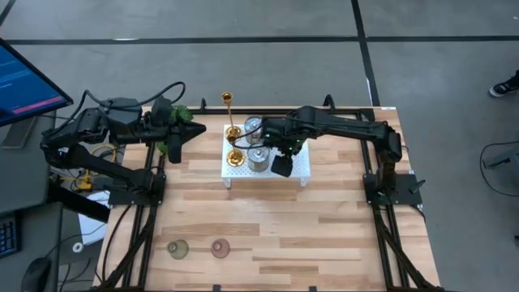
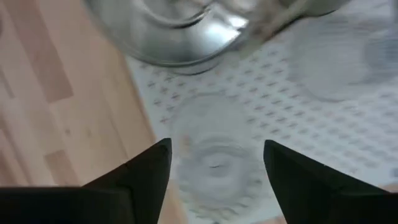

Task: Pick & Place candle stick holders
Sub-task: Put the transparent glass candle holder on the shelf, then put the green glass candle holder on the shelf

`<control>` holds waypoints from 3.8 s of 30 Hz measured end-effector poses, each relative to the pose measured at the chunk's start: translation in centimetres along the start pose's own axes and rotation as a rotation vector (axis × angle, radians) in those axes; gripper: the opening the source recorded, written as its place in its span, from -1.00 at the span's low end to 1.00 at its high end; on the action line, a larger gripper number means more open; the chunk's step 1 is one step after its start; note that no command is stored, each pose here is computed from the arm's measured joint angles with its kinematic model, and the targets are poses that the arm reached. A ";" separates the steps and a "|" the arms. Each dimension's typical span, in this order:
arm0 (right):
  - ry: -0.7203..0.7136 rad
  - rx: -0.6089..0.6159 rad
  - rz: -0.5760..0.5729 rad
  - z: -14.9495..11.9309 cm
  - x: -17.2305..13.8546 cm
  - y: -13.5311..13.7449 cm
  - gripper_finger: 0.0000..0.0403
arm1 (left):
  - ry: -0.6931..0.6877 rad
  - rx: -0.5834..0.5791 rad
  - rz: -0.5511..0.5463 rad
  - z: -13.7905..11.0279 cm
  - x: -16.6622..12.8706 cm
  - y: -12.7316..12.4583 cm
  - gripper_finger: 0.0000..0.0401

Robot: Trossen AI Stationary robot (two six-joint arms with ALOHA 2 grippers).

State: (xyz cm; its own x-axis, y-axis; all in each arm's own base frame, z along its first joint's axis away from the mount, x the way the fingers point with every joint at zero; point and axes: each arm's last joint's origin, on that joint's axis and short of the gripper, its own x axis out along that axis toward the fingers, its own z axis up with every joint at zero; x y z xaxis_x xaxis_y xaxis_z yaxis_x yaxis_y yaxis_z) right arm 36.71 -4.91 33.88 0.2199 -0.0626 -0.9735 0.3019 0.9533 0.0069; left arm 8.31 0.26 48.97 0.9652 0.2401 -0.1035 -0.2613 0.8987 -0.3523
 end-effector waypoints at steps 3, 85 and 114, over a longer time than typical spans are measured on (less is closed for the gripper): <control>-0.037 0.003 -0.039 0.0 -1.2 -0.2 0.19 | 0.000 0.000 0.000 0.0 0.0 0.0 -0.85; -0.654 0.259 -0.157 -15.1 -4.3 -3.4 -1.00 | 0.922 -0.156 -0.068 -6.4 -0.8 1.2 -0.92; -0.548 0.171 -0.098 -16.0 -3.4 -0.5 -1.00 | 1.390 -0.130 -0.178 -19.7 0.4 -7.2 0.58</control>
State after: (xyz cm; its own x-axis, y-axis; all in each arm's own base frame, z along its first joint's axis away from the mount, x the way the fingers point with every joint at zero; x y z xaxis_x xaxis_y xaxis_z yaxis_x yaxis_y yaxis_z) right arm 21.01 -0.44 33.56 0.6177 -0.3347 -0.7117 0.4800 0.8772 0.0041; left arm 10.40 -13.38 33.10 0.2081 -0.4941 -0.8441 -0.2112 0.8200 -0.5320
